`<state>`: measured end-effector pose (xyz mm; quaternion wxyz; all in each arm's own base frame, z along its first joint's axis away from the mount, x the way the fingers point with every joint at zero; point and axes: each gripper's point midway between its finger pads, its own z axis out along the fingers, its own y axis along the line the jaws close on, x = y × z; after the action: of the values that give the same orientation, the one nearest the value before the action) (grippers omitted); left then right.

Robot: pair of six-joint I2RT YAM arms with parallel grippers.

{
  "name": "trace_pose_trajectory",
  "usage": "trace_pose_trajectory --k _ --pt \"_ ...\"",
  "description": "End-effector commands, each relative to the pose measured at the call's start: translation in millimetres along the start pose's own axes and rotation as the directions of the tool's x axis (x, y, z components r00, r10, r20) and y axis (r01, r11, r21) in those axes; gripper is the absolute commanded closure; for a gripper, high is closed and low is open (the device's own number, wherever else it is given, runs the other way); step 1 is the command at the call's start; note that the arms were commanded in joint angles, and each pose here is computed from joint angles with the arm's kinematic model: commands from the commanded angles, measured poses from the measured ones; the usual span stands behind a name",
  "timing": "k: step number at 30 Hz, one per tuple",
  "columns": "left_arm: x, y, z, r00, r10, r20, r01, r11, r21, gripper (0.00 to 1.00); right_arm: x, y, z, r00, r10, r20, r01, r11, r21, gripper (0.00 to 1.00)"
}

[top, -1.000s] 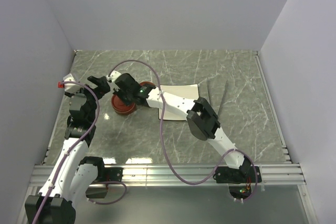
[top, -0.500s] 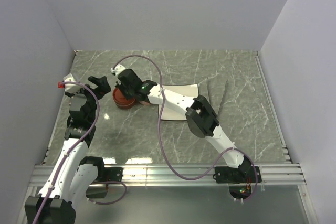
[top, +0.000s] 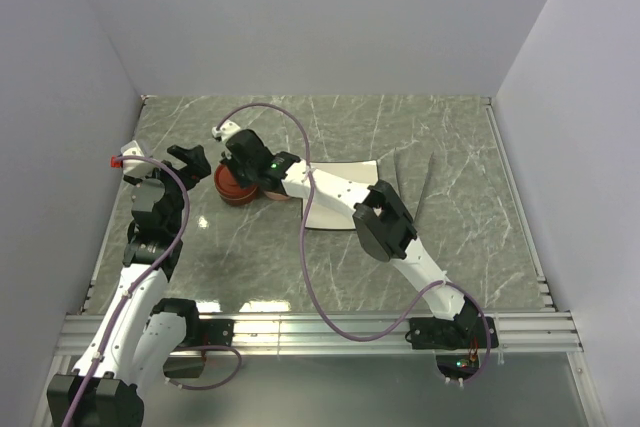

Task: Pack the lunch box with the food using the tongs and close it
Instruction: Move the lunch box

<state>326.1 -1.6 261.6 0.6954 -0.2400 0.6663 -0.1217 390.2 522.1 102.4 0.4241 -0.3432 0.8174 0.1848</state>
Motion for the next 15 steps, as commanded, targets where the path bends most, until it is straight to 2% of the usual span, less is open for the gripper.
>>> trace_pose_trajectory --k 1,3,4,6,8,10,15 --pt "-7 -7 -2 1.0 -0.018 0.025 0.018 0.999 0.033 0.01 -17 -7 -7 0.999 0.005 0.045 -0.004 1.0 -0.011 0.85" --pt "-7 -7 -2 0.999 -0.02 0.026 0.019 0.999 0.032 0.0 -17 -3 -8 0.999 0.001 0.046 0.001 0.999 -0.033 0.78" --pt "-7 -7 -2 0.999 -0.02 0.025 0.019 0.999 0.031 0.0 -19 -3 -9 0.998 0.0 0.055 0.002 0.999 -0.036 0.71" --pt "-7 -7 -1 0.999 -0.02 0.026 0.019 0.999 0.029 0.01 -19 -2 -13 0.998 0.001 0.06 0.002 0.999 -0.041 0.65" --pt "-7 -6 -1 0.999 -0.02 0.028 0.019 0.999 0.028 0.01 -25 -3 -20 0.996 0.002 0.086 0.001 0.999 -0.041 0.48" --pt "-8 -6 -1 0.999 -0.019 0.031 0.018 0.999 0.028 0.01 -37 -6 -28 0.993 0.006 0.118 -0.003 0.999 -0.033 0.38" --pt "-8 -5 -2 0.999 -0.019 0.036 0.019 1.0 0.02 0.01 -48 -4 -46 0.984 0.008 0.179 0.002 0.999 -0.053 0.34"
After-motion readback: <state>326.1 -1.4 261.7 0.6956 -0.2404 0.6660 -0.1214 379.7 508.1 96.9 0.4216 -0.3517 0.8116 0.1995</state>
